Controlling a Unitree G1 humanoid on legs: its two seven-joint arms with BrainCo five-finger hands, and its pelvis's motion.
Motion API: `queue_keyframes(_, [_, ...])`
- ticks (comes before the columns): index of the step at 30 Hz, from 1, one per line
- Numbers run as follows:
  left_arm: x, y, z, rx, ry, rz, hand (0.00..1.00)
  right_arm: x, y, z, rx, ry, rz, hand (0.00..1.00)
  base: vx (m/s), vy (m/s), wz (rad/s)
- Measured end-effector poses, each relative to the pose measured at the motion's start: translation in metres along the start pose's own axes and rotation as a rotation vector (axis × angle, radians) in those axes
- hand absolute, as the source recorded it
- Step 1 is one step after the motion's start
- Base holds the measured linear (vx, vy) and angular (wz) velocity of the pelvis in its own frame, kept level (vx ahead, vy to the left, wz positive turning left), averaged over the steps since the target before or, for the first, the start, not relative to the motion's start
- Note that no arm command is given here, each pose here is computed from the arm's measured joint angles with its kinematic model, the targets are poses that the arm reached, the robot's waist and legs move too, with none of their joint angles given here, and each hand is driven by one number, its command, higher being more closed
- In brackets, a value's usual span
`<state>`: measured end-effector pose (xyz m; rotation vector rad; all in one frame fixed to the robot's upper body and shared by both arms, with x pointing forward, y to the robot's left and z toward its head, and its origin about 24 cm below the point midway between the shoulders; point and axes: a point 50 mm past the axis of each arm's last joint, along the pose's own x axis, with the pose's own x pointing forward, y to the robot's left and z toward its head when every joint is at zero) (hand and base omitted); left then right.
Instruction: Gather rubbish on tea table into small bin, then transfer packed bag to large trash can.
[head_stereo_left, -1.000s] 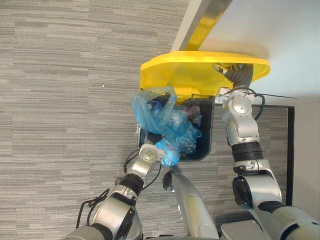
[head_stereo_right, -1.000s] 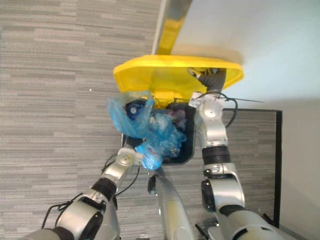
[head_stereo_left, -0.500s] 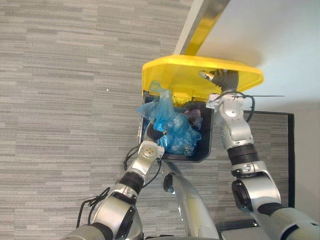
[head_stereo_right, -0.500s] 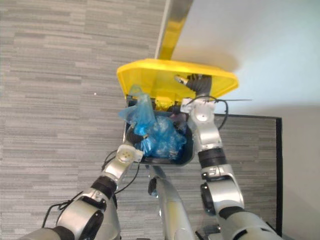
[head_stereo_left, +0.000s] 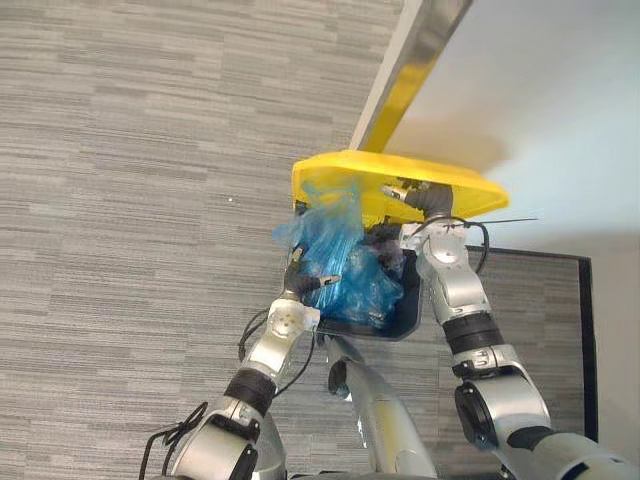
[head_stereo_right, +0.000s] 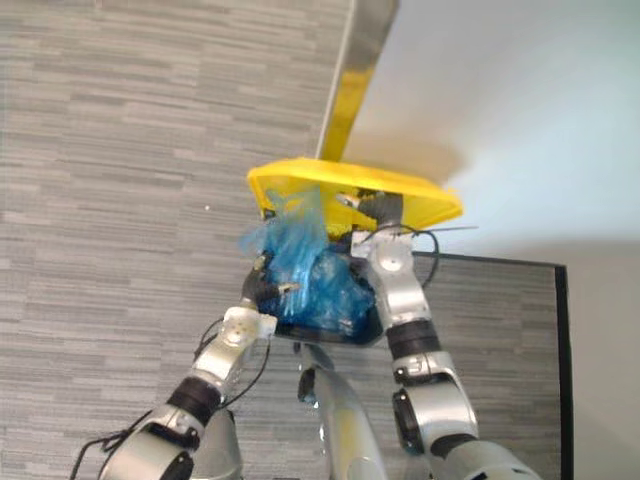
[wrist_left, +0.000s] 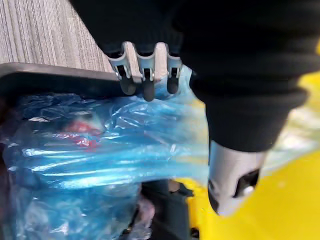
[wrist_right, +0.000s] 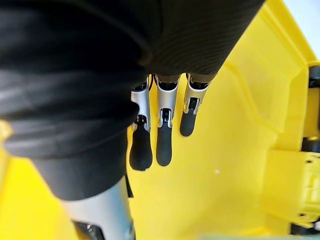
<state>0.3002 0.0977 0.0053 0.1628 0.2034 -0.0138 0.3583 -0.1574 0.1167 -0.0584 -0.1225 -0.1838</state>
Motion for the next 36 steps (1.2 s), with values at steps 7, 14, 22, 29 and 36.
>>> queue_keyframes(7, [-0.043,0.046,-0.073,-0.163,0.227,0.157,0.00,-0.051,-0.026,-0.079,-0.050,0.250,-0.059,0.00,0.03,0.055,0.31])
queue_keyframes(14, [-0.106,0.083,-0.159,-0.229,0.595,0.366,0.00,-0.101,-0.026,-0.121,-0.070,0.401,-0.023,0.00,-0.09,0.121,-0.10])
queue_keyframes(22, [-0.131,0.081,-0.181,-0.237,0.717,0.397,0.00,-0.200,-0.037,-0.188,-0.159,0.741,0.015,0.00,-0.13,-0.003,-0.05])
queue_keyframes(29, [-0.117,0.046,-0.177,-0.274,0.731,0.309,0.00,-0.261,-0.057,-0.233,-0.186,1.084,-0.080,0.00,-0.05,-0.109,-0.42])
queue_keyframes(36, [-0.133,0.048,-0.191,-0.257,0.807,0.318,0.00,-0.265,-0.060,-0.241,-0.223,1.149,-0.072,0.00,-0.07,0.041,-0.05])
